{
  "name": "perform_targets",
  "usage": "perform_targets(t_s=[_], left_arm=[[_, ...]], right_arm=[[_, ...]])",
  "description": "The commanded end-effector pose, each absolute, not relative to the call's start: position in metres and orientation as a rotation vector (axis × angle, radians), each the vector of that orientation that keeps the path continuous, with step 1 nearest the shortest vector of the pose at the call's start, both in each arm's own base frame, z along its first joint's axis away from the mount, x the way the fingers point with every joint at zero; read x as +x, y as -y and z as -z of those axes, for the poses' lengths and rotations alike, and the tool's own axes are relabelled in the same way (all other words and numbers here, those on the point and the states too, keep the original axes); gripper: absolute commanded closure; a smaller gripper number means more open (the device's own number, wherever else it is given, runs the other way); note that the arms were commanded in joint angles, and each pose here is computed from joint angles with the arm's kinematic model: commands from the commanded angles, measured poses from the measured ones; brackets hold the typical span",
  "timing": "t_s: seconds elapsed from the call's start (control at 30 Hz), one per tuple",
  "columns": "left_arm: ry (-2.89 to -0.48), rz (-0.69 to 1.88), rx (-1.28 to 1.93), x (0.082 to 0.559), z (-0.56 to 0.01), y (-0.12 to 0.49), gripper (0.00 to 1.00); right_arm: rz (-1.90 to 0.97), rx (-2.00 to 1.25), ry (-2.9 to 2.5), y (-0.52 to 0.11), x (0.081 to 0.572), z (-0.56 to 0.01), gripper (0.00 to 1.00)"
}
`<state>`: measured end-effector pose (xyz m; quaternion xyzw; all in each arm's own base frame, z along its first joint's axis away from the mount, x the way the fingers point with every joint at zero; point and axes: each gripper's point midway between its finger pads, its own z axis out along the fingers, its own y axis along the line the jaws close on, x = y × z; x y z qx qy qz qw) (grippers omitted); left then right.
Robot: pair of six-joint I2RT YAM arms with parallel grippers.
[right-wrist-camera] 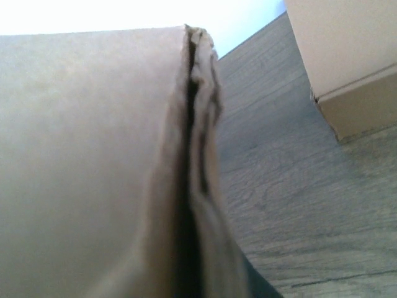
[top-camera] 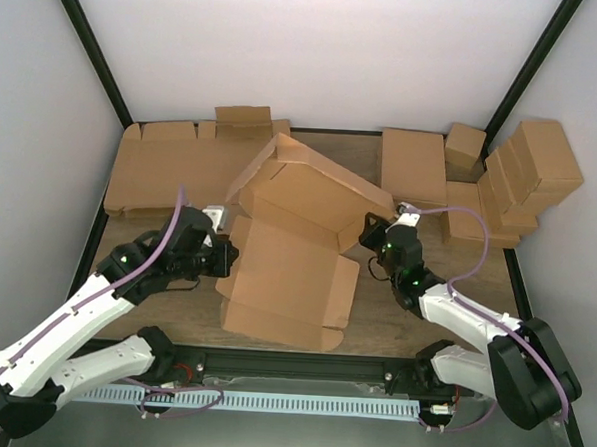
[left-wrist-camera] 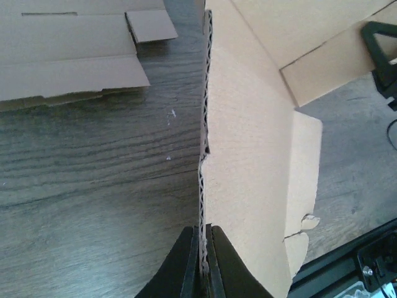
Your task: Fold the paper box
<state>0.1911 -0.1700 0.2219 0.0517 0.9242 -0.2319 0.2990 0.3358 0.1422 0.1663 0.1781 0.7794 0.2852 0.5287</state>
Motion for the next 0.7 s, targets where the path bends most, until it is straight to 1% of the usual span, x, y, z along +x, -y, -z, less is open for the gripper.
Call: perform_targets(t_s=[0.0, 0.07, 0.13, 0.33, 0.5, 0.6, 0.67], left_arm=[[-2.462, 0.591, 0.222, 0.192, -0.242, 0.173, 0.96], [-2.479, 0.57, 0.243, 0.192, -0.247, 0.173, 0.96], [-2.49, 0.552, 0.261, 0.193, -0.253, 0.173, 0.96], [-2.49, 0.487, 0.269, 0.198, -0.276, 0.168, 0.96], [-2.492, 0.438, 0.273, 0.201, -0.287, 0.164, 0.96], [-2.503, 0.409, 0.282, 0.2, -0.29, 0.161, 0.96], [-2.511, 0.393, 0.289, 0.2, -0.291, 0.159, 0.96]], right_arm=[[-0.755, 0.486, -1.883, -0.149, 0.337, -0.158, 0.87], [-0.765, 0.485, -1.909, -0.151, 0.334, -0.149, 0.79], [-0.778, 0.474, -1.933, -0.153, 0.329, -0.14, 0.77], [-0.816, 0.397, -1.999, -0.158, 0.309, -0.127, 0.35], [-0.852, 0.282, -2.039, -0.163, 0.288, -0.131, 0.1], [-0.858, 0.182, -2.065, -0.166, 0.274, -0.132, 0.01], [-0.86, 0.12, -2.079, -0.168, 0.267, -0.133, 0.0]])
